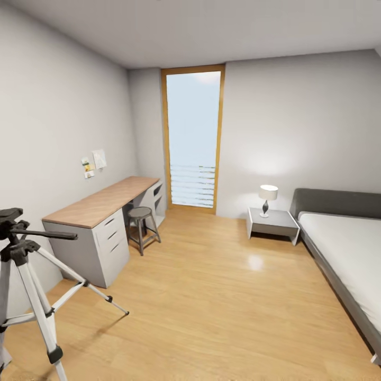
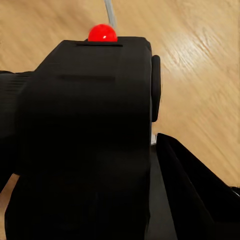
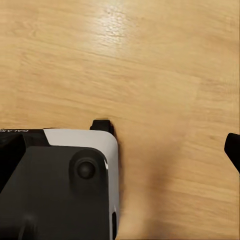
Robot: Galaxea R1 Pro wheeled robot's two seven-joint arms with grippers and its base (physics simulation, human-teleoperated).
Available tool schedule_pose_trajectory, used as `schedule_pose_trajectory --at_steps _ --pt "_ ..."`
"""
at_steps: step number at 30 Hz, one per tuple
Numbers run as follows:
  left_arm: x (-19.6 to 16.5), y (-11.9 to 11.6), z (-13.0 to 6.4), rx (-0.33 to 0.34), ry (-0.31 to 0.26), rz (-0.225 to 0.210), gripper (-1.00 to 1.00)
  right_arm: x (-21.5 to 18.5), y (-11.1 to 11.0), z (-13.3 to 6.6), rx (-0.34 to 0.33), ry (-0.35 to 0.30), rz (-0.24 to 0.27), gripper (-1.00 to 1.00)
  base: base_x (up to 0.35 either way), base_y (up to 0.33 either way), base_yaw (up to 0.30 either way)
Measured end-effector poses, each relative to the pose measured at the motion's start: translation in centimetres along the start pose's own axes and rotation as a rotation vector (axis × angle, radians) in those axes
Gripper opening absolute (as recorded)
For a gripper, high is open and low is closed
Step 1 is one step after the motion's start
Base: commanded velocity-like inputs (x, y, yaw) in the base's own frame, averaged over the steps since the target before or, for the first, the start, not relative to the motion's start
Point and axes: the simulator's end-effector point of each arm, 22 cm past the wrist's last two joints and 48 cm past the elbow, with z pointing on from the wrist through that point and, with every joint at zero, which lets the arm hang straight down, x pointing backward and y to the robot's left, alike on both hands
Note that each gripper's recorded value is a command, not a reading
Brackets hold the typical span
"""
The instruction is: Attach the digital camera to the camera tripod in the bedroom.
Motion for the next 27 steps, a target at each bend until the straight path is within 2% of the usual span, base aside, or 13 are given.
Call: schedule_pose_trajectory --at_steps 4,7,27 --pt "0.1 -0.1 0.0 0.007 0.002 -0.001 -1.00 0.1 0.1 0.0 -0.001 0.003 0.001 1.00 -0.142 0.290 0.000" --pt "-0.1 0.6 0.1 -0.004 -0.002 -0.001 -1.00 0.1 1.9 0.2 -0.024 0.004 -0.001 1.00 -0.046 0.318 0.099" --pt "-0.1 0.6 0.1 -0.006 -0.003 0.001 -1.00 0.1 2.4 0.3 -0.030 0.003 -0.003 1.00 -0.004 0.329 0.255"
